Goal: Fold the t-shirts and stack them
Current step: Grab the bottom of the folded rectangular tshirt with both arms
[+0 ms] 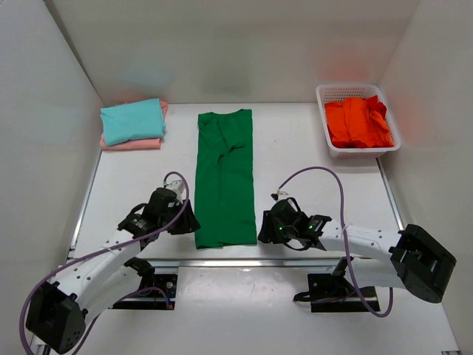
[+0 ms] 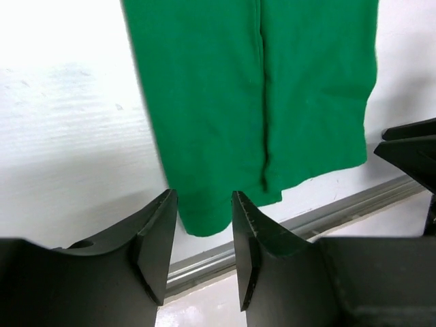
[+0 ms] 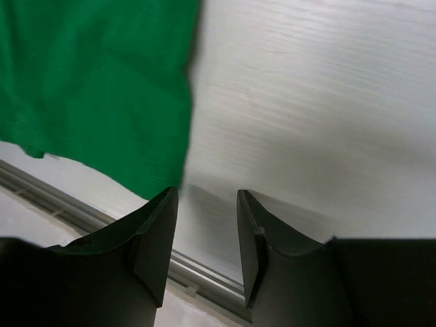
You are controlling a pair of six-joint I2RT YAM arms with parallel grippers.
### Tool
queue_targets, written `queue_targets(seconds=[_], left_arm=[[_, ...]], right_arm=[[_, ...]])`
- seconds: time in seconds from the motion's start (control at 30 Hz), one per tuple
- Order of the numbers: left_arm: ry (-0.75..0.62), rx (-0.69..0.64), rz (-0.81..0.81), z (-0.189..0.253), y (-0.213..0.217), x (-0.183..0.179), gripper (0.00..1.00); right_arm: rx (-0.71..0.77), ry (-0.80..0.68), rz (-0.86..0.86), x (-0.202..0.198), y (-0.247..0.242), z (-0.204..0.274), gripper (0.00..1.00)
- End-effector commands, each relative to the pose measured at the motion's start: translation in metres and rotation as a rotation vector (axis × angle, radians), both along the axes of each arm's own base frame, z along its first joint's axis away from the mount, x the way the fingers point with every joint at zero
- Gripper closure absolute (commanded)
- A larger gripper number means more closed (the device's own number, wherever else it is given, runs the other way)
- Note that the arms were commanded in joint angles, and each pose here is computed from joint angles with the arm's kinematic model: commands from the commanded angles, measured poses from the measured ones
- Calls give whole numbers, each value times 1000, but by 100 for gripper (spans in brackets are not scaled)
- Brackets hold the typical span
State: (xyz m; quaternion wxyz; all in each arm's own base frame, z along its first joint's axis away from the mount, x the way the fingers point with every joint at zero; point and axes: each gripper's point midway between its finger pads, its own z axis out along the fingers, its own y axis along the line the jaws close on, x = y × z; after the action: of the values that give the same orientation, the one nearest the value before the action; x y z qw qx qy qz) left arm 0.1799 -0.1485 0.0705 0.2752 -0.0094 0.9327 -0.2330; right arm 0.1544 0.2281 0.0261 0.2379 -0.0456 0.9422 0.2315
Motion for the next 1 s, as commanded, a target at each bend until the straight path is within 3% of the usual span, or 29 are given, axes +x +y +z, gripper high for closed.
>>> queue_targets(seconds=[0.0,0.03,0.07,0.2,0.4,0.53,0.73,0.8,0.87,0.9,0.93,0.97], left_arm=[[26,41,30,-11,2,-6,51],[44,29,34,-14,1,-9,30],[57,32,28,-18,1,-11,2],[95,13,-22,-24,-4,-23,1],[101,-167,7,-33,-16,-35,1],[150,-75,-18,-48,-6,-44,1],[188,-103,-69,-58,-19,-50,3],[204,-118,-91,-62,-22,-55,13],[194,-142,-96,-60,-25,-54,41],[194,-149,-95,-59,-26,-54,50],[193,-142,-91,-61,-23,-54,80],[196,-137,-72,-60,-22,-52,100]], right_arm=[[87,4,5,1,29,12,62],[86,15,0,2,31,9,62],[91,16,16,0,36,10,62],[90,22,27,2,47,10,63],[78,28,57,3,55,7,66],[70,47,79,-1,57,5,67],[48,70,96,-3,63,3,65],[54,72,100,-7,63,3,65],[51,81,97,-10,60,-1,67],[55,76,96,-9,61,0,67],[54,83,97,-10,60,-1,70],[54,75,97,-8,59,0,74]])
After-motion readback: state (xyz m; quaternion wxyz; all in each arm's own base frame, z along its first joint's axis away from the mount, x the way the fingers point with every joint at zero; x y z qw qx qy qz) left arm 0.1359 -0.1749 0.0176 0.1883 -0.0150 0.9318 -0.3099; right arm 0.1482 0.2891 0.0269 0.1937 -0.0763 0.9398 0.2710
